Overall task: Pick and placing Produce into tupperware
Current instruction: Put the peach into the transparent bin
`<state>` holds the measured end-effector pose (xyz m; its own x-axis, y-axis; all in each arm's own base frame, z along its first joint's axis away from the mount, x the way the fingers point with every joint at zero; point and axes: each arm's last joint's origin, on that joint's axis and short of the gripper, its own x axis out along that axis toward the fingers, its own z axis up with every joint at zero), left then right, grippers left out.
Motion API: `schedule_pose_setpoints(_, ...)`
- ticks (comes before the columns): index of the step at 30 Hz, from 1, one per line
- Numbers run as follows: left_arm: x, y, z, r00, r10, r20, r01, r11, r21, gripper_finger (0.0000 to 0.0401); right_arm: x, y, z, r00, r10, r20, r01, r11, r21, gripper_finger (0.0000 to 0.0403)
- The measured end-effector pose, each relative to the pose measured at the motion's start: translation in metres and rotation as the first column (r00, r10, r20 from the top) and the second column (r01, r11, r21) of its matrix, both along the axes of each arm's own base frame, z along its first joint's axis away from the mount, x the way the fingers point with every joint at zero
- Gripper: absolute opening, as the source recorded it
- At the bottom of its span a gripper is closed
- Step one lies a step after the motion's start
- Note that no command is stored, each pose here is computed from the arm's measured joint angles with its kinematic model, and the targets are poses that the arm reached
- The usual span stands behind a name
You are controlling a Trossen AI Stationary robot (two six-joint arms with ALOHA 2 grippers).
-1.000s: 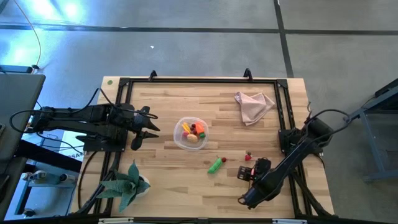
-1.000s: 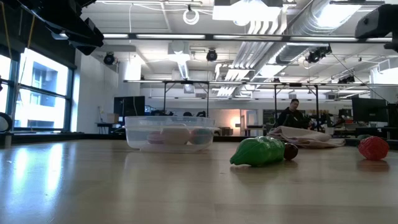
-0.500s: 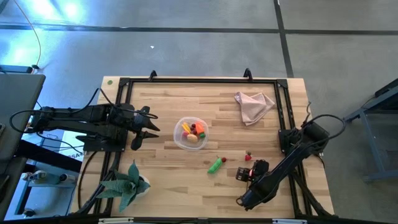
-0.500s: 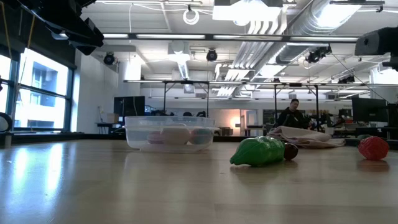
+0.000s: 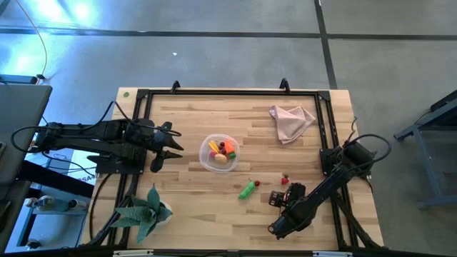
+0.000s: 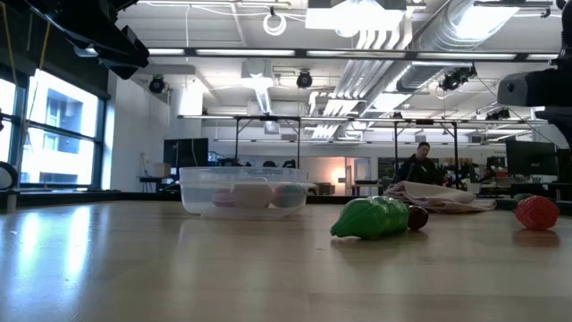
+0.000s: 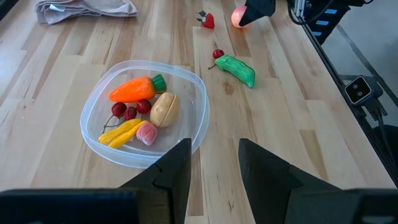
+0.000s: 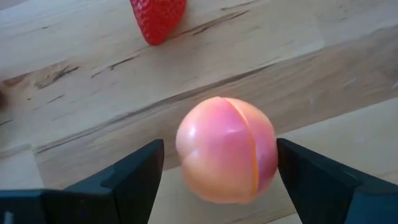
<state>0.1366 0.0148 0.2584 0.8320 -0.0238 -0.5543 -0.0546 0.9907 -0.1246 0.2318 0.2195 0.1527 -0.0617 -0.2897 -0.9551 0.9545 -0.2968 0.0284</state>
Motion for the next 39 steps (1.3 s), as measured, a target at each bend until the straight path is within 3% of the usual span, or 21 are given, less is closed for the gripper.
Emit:
schedule_pose_setpoints(15, 0.0, 0.0, 0.0, 1.0, 0.0, 0.0, 0.0, 1.0, 0.0, 0.0122, -0.001, -0.005, -0.016, 0.999, -0.039, 0.005, 0.039, 0.999, 0.033, 0.0299)
schedule_pose_setpoints(22, 0.0, 0.0, 0.0, 1.0, 0.0, 0.0, 0.0, 1.0, 0.0, 0.0122, -0.002, -0.009, -0.017, 0.999, -0.032, 0.015, 0.032, 0.999, -0.011, 0.0299)
schedule_pose_setpoints(33, 0.0, 0.0, 0.0, 1.0, 0.0, 0.0, 0.0, 1.0, 0.0, 0.0122, -0.003, -0.008, -0.017, 0.999, -0.041, 0.0, 0.041, 0.999, 0.001, 0.0298)
schedule_pose_setpoints(39, 0.0, 0.0, 0.0, 1.0, 0.0, 0.0, 0.0, 1.0, 0.0, 0.0122, -0.002, -0.009, -0.017, 1.0, -0.031, 0.006, 0.031, 0.999, -0.007, 0.028)
